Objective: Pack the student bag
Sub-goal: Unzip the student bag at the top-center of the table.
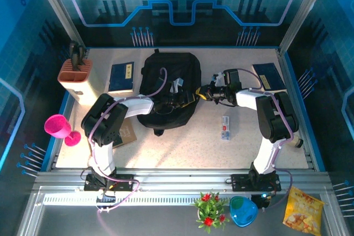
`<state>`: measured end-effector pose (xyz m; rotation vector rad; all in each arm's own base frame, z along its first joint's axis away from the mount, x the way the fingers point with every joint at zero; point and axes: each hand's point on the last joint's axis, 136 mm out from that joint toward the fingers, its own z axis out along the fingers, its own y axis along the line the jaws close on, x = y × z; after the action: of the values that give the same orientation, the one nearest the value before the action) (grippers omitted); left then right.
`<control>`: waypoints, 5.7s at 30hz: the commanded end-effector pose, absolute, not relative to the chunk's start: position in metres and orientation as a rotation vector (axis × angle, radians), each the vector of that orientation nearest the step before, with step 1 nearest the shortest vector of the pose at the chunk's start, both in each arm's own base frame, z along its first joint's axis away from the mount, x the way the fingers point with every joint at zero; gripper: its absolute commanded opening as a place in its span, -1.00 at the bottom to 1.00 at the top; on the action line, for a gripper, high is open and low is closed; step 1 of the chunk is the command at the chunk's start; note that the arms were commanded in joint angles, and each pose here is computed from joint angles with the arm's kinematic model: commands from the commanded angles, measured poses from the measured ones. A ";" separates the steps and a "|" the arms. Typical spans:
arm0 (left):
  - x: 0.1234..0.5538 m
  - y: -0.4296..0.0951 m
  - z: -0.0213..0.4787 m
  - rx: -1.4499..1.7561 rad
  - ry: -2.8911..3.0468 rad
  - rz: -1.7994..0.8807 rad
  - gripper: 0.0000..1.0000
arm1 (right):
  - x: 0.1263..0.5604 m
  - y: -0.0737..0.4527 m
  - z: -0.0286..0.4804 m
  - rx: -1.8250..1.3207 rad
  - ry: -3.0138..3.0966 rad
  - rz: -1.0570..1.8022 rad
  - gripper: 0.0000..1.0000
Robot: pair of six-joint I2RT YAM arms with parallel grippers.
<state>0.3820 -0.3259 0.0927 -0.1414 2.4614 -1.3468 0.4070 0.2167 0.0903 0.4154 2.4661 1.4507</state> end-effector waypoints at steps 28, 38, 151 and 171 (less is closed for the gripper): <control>0.368 -0.319 0.114 0.033 2.447 -1.280 -1.00 | 0.426 0.210 0.076 0.412 2.487 1.305 -0.53; 0.355 -0.308 0.112 0.078 2.554 -1.172 -1.00 | 0.440 0.199 0.066 0.436 2.495 1.171 -0.93; 0.304 -0.205 0.101 0.360 2.878 -0.569 -1.00 | 0.334 0.259 0.056 1.244 2.596 0.586 0.10; 0.301 -0.161 0.061 0.207 2.998 -0.327 -1.00 | 0.349 0.183 0.069 1.162 2.466 0.455 -0.64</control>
<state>0.3112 -0.1839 0.0846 0.2766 2.8984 -0.4391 0.3427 0.2190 0.0690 1.1506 2.5205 0.5808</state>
